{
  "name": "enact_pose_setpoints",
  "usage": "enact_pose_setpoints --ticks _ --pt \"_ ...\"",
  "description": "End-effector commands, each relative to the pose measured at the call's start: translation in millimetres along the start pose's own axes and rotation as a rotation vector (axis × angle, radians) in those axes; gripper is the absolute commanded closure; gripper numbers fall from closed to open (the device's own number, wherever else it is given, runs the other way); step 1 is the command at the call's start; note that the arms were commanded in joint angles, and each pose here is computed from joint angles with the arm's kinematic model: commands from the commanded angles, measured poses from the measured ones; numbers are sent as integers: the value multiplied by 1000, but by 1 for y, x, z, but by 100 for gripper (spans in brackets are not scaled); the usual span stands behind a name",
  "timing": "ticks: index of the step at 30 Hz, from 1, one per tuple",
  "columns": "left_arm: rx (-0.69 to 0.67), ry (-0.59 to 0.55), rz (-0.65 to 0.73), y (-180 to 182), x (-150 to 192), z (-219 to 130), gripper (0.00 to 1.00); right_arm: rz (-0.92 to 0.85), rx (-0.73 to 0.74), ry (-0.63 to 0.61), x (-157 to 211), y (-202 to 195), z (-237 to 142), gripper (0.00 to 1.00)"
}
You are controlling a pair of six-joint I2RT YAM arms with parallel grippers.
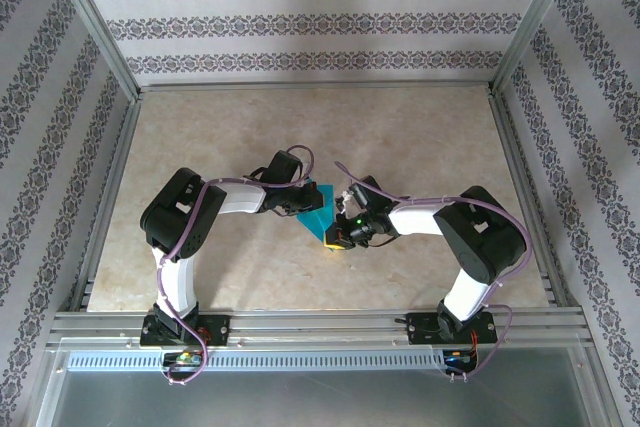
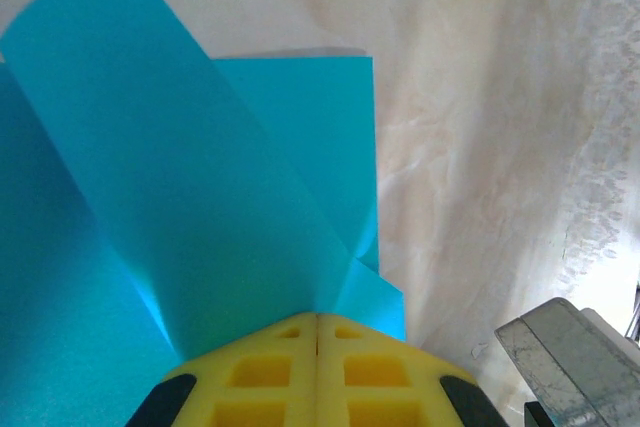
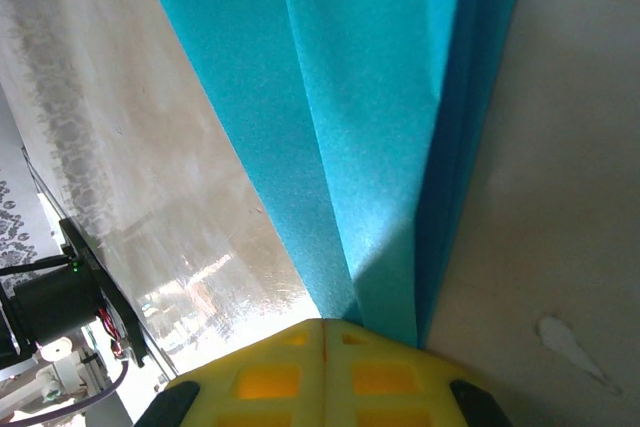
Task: Fold a paper plane with a square sheet of paper (fold left side to right side)
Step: Fourth fold the wing at the center of the table.
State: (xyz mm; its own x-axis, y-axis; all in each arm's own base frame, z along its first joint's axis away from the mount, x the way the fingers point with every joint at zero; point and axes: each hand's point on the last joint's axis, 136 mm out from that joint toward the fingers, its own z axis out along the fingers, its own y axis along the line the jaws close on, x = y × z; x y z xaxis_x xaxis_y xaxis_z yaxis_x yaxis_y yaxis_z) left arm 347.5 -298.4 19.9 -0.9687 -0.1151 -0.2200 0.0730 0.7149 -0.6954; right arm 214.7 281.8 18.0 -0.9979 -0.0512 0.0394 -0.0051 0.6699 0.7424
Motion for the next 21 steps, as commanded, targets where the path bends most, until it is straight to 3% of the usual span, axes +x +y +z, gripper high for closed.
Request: enact_pose_setpoints --ticks 1,21 --pt "-139 66 -60 41 28 6 100 7 27 34 11 -10 6 100" --pt "-159 61 -72 46 29 7 100 34 53 62 30 -26 7 100"
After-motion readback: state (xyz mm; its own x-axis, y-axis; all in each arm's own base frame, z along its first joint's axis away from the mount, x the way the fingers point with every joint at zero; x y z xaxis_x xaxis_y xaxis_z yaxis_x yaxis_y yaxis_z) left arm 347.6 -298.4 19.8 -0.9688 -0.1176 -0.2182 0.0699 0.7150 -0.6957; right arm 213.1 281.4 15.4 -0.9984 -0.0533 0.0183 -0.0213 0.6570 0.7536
